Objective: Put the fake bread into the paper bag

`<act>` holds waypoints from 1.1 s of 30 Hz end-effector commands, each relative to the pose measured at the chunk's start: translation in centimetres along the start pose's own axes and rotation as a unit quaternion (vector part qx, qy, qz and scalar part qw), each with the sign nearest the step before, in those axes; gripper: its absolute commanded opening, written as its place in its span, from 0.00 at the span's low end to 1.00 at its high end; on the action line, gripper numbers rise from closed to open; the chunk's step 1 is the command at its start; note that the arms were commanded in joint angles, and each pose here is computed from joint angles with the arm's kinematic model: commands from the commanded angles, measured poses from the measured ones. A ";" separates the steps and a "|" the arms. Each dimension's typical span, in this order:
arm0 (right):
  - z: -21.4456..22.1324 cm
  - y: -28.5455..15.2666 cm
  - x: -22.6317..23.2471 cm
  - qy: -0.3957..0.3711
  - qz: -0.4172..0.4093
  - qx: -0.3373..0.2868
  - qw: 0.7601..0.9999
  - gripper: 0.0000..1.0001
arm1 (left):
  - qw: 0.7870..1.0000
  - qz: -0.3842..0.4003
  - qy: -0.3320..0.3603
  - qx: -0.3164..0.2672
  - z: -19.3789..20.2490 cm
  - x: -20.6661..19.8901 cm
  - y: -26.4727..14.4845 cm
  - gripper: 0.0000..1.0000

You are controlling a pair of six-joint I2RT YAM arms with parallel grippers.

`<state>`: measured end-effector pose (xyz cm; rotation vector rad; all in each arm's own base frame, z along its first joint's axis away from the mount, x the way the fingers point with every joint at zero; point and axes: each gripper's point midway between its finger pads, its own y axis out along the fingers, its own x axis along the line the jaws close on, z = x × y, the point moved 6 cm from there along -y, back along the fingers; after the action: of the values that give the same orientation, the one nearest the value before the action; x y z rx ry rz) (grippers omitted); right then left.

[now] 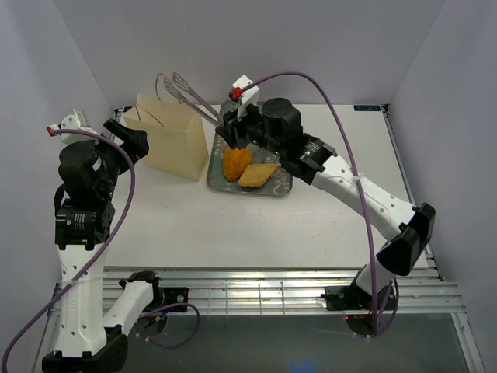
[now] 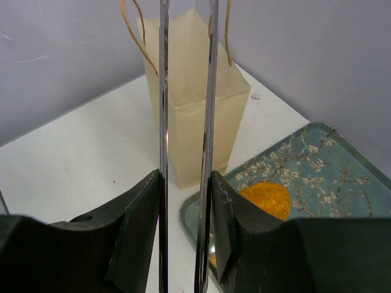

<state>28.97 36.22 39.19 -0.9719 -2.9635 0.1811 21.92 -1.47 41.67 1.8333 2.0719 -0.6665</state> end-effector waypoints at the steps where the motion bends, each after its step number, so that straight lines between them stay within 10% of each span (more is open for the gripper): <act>1: -2.8 -3.5 -0.4 -0.011 0.028 -0.058 0.998 0.42 | 1.000 0.000 0.004 -0.008 -0.2 0.1 0.0 0.89; 18: 6.3 -16.0 -1.9 0.051 0.141 0.026 0.988 0.43 | 1.000 0.004 0.010 0.002 0.4 0.2 0.5 0.89; 33: 19.9 -19.2 -7.3 0.246 0.195 0.181 0.932 0.47 | 1.000 0.010 0.014 0.022 1.1 0.1 1.7 0.89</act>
<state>22.61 13.70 21.42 -1.4305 -2.1703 0.5099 23.33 -1.72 40.44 1.8702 2.0833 -0.7019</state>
